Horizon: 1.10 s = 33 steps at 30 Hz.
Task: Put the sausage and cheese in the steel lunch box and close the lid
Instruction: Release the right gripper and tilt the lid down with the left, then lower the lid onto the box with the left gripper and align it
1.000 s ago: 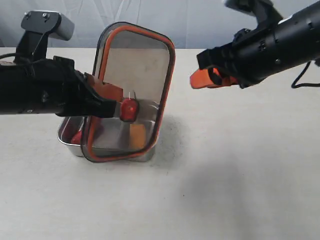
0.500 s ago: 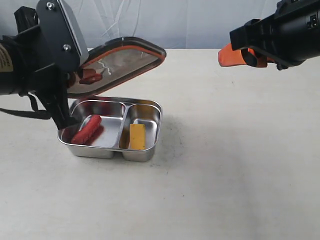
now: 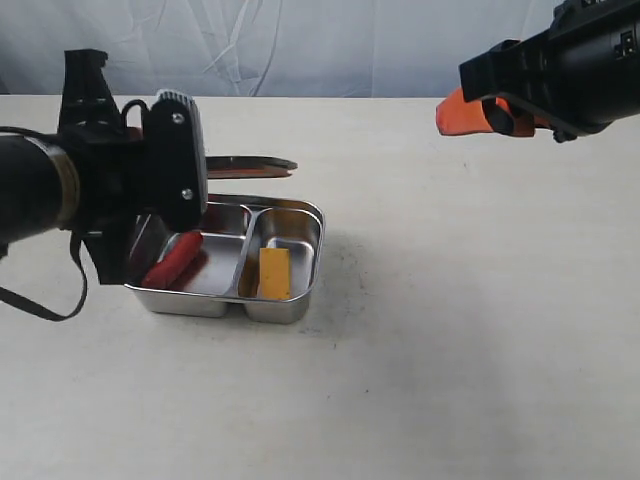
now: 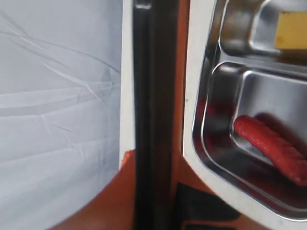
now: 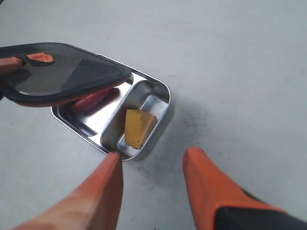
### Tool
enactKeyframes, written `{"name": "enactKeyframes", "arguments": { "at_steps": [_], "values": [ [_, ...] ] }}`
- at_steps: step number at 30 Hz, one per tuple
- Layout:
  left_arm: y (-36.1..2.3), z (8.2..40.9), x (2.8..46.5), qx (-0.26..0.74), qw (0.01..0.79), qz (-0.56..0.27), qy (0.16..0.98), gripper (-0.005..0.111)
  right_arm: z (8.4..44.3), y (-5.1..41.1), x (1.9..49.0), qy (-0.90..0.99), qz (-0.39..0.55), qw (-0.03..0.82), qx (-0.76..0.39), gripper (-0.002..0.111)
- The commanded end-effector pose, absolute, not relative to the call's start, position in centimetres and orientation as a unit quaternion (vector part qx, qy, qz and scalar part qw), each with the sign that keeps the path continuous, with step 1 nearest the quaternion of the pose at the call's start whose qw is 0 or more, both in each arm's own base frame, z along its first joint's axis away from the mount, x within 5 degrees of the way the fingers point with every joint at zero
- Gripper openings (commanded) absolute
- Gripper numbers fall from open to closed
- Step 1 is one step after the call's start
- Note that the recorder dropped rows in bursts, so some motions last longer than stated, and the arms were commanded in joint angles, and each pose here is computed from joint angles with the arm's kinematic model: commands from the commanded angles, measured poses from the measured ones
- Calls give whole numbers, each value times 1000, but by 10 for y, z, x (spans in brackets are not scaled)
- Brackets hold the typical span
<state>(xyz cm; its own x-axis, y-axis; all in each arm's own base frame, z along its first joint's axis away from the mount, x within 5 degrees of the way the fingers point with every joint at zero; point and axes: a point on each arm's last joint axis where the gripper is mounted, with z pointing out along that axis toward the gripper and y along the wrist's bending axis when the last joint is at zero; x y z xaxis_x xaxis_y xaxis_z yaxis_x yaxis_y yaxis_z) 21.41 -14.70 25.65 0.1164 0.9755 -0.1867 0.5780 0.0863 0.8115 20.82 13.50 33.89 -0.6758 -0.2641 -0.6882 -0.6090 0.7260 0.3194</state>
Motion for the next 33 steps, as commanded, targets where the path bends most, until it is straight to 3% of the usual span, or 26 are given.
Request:
{"name": "enactKeyframes", "arguments": {
  "at_steps": [1,5,18,33],
  "values": [
    [-161,248,214,596,432,312,602,0,339,132,207,875,266,313,-254,42],
    [-173,235,212,576,448,327,600,0,339,132,206,876,264,312,-256,42],
    [-189,186,218,589,391,336,622,0,337,130,206,879,250,307,-266,42],
    [-207,165,207,629,373,322,602,0,337,130,206,880,248,305,-268,42]
  ]
}}
